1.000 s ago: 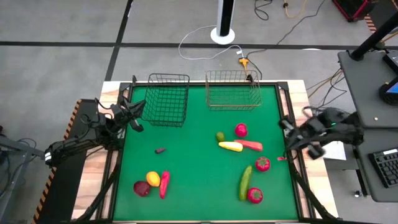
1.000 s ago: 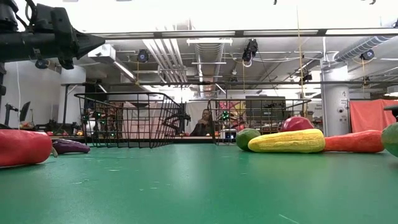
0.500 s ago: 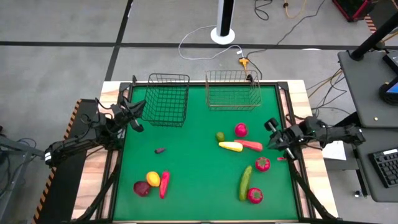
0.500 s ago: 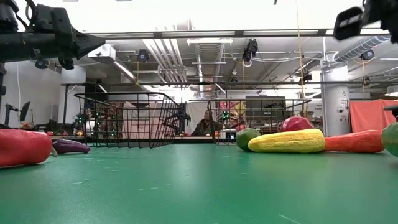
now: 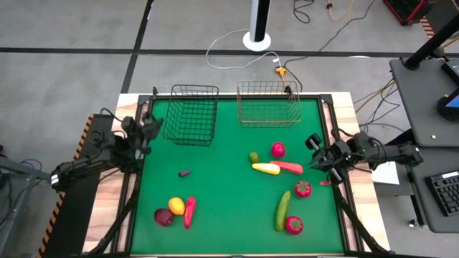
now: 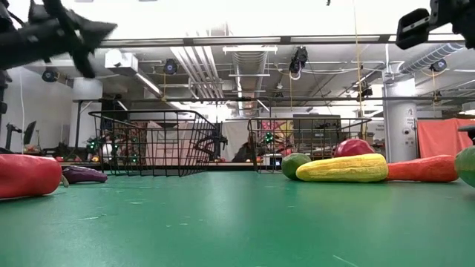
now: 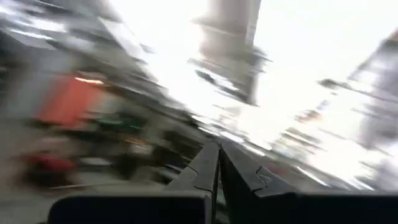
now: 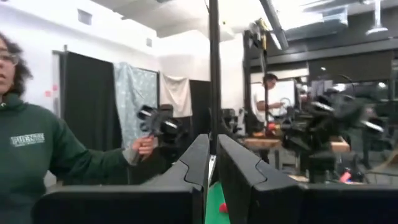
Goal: Sort produce into baskets
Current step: Put the corn into the gold wire basket
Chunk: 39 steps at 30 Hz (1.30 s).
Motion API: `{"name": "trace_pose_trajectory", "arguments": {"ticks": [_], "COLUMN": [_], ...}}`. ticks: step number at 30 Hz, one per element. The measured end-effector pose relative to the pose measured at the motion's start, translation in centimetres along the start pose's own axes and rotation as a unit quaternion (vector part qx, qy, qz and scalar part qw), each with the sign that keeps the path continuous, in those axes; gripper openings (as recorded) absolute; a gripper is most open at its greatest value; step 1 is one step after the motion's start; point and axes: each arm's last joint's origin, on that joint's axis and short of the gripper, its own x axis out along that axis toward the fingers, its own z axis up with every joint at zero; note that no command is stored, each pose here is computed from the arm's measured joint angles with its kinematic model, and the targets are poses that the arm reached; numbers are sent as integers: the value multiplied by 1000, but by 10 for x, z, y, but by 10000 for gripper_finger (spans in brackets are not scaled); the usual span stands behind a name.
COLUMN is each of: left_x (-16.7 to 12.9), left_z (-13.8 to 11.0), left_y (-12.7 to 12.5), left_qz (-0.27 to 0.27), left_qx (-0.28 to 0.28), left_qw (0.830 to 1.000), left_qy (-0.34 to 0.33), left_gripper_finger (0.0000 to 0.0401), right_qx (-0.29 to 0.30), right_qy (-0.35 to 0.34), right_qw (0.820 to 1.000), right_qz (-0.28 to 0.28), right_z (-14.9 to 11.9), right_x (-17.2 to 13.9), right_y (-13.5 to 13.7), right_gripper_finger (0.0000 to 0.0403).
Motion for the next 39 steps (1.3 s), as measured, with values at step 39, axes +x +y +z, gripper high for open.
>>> {"name": "trace_pose_trajectory", "arguments": {"ticks": [39], "left_x": [72], "left_z": [-19], "left_y": [-45], "left_qz": [8], "left_qx": [-78], "left_qw": [927], "left_qy": [366], "left_gripper_finger": [0], "right_qx": [305], "right_qy": [387], "right_qw": [852], "right_qz": [-177], "right_z": [-4], "right_x": [85], "right_y": [-44], "right_gripper_finger": [27]}}
